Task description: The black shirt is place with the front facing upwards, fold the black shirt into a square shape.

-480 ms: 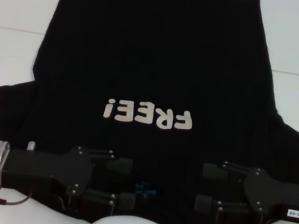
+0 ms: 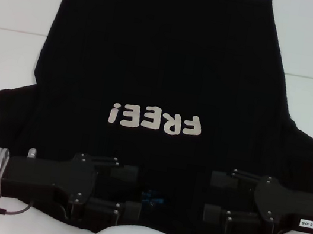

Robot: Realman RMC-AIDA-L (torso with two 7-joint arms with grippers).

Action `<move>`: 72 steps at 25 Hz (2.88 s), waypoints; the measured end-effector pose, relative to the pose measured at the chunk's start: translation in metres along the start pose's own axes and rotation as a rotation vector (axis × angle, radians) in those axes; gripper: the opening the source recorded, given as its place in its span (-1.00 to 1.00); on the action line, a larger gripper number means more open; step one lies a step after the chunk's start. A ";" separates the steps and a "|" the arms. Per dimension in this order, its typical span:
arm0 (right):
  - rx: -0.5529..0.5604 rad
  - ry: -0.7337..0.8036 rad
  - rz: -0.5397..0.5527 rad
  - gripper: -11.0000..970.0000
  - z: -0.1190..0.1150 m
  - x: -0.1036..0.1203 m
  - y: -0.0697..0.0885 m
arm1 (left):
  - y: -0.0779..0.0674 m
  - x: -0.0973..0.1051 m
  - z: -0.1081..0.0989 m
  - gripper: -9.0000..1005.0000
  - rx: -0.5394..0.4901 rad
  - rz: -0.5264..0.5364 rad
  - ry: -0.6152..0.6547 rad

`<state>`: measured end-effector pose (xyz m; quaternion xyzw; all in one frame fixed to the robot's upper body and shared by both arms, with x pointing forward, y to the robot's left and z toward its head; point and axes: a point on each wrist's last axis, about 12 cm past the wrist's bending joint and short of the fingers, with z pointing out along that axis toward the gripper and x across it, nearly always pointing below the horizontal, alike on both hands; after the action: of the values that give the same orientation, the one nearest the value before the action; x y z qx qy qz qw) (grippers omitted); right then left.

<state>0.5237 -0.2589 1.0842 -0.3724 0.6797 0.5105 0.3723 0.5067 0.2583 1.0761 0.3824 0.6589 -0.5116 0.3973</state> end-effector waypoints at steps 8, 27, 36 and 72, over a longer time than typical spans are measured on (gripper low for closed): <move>0.020 0.003 0.004 0.91 0.001 0.002 -0.002 | 0.002 -0.002 -0.002 0.61 -0.034 -0.015 -0.033; 0.142 -0.023 0.128 0.91 -0.007 0.009 -0.011 | 0.036 -0.043 -0.134 0.59 -0.610 -0.472 0.140; 0.154 0.005 0.120 0.91 -0.004 0.004 -0.016 | 0.059 -0.053 -0.119 0.59 -0.704 -0.505 0.246; 0.144 0.021 0.162 0.91 0.004 0.010 -0.014 | 0.091 -0.041 -0.103 0.56 -0.882 -0.498 0.415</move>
<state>0.5322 -0.2588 1.0684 -0.2937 0.7464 0.4849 0.3486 0.5925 0.3717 1.0964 0.1050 0.9461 -0.1794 0.2484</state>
